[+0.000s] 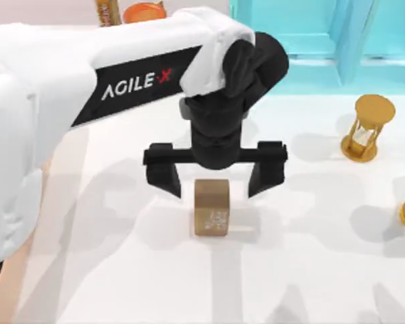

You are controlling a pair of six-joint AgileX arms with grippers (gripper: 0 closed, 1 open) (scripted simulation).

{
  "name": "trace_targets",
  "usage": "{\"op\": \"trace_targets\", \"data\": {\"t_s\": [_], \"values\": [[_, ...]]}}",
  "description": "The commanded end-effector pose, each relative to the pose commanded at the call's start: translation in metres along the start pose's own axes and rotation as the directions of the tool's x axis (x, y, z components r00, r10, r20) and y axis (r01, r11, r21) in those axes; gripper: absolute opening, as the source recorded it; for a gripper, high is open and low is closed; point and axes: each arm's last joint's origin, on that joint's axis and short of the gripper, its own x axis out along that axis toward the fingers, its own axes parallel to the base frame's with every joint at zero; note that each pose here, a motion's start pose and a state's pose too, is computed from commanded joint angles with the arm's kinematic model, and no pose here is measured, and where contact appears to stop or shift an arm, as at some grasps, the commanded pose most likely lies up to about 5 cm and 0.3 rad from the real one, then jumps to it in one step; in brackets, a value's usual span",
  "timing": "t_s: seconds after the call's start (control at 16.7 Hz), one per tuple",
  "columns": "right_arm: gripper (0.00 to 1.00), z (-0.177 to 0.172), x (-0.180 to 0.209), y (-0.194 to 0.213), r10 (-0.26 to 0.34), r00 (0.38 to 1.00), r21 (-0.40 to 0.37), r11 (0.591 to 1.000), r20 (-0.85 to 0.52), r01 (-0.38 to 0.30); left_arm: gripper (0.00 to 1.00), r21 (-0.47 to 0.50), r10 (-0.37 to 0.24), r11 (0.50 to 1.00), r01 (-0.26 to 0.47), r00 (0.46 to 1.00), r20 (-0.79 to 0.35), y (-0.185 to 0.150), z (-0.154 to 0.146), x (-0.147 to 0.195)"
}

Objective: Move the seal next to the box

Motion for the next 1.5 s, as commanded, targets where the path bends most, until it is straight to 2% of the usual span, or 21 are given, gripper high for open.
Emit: {"op": "trace_targets", "data": {"t_s": [0.24,0.48,1.26,1.5], "values": [[1.0,0.0,0.0,0.0,0.0,1.0,0.0,1.0,0.0,0.0,1.0,0.0,0.006,1.0,-0.006,1.0,-0.006,0.002,-0.004,0.039],[1.0,0.0,0.0,0.0,0.0,1.0,0.0,1.0,0.0,0.0,1.0,0.0,0.006,1.0,-0.006,1.0,-0.007,0.003,-0.004,0.041],[1.0,0.0,0.0,0.0,0.0,1.0,0.0,1.0,0.0,0.0,0.02,0.0,0.006,1.0,-0.006,1.0,-0.007,0.003,-0.004,0.041],[1.0,0.0,0.0,0.0,0.0,1.0,0.0,1.0,0.0,0.0,0.0,0.0,0.006,1.0,-0.006,1.0,-0.007,0.003,-0.004,0.041]]}}
